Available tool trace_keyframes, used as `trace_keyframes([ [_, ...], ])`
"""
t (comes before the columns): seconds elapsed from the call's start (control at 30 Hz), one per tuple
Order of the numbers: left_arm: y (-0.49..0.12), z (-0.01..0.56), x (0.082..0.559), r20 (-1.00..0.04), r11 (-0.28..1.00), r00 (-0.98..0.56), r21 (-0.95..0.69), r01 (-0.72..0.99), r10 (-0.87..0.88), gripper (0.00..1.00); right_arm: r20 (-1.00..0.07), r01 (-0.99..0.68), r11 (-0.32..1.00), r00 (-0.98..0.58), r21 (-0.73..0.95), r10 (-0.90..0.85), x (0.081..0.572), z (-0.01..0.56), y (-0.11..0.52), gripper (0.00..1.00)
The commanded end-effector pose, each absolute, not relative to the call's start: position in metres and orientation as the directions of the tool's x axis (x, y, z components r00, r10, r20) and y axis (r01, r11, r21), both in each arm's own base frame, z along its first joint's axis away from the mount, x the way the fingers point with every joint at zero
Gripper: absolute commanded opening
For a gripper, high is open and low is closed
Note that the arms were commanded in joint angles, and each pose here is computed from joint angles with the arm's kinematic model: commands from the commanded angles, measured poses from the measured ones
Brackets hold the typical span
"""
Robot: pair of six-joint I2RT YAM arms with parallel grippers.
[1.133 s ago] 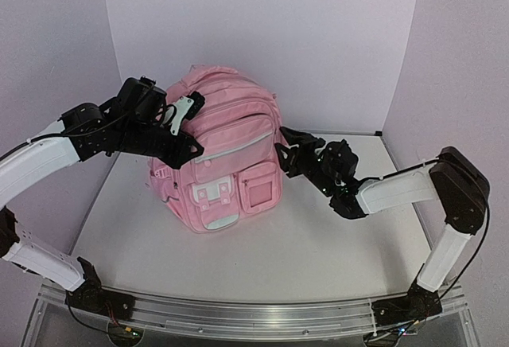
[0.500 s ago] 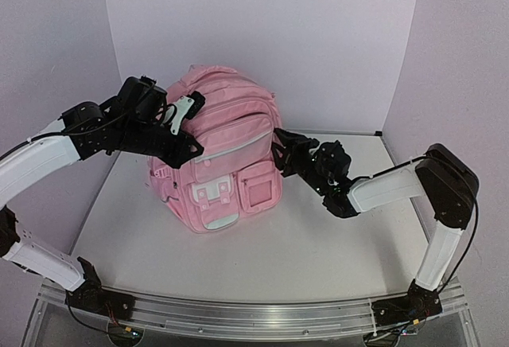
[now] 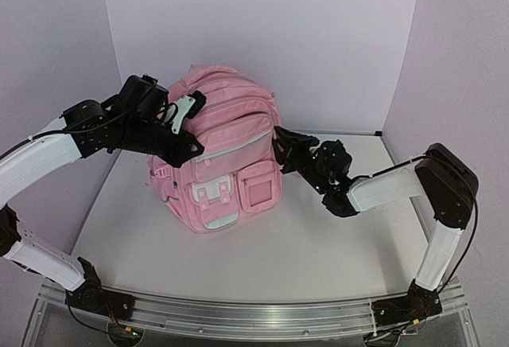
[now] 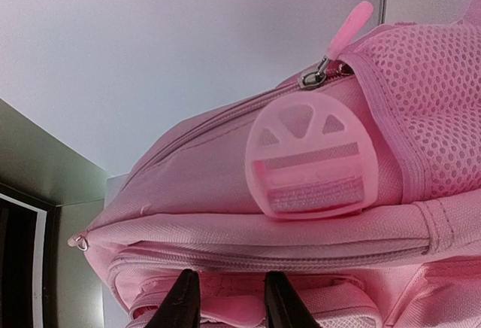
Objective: Pack the student bag
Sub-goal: Zip the student bag at the center of the board.
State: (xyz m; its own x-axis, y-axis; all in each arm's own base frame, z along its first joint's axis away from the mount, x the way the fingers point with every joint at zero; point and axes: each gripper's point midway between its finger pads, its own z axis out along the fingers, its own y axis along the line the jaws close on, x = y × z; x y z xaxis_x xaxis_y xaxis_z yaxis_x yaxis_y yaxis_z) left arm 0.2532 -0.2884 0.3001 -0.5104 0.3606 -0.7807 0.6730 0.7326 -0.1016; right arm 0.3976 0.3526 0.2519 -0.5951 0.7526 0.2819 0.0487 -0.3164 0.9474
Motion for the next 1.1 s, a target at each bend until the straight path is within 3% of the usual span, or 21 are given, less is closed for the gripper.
trace_keyframes([
  [0.0,-0.288,0.295,0.254,-0.757,0.737,-0.532,-0.100,0.668,0.380,0.00,0.323,-0.057,-0.459,-0.633,0.887,0.704,0.392,0.307,0.350,0.25],
  [0.3,-0.286,0.296,0.252,-0.753,0.740,-0.538,-0.103,0.665,0.379,0.00,0.313,-0.118,-0.485,-0.629,0.867,0.711,0.391,0.332,0.343,0.10],
  [0.73,-0.285,0.299,0.251,-0.754,0.739,-0.541,-0.112,0.664,0.372,0.00,0.279,-0.154,-0.467,-0.627,0.871,0.727,0.396,0.341,0.348,0.15],
  [0.97,-0.284,0.299,0.249,-0.752,0.741,-0.545,-0.114,0.661,0.370,0.00,0.233,-0.166,-0.417,-0.622,0.894,0.748,0.399,0.345,0.353,0.00],
  [1.07,-0.283,0.298,0.250,-0.750,0.746,-0.550,-0.116,0.655,0.366,0.00,0.198,-0.164,-0.360,-0.597,0.919,0.777,0.401,0.341,0.352,0.00],
])
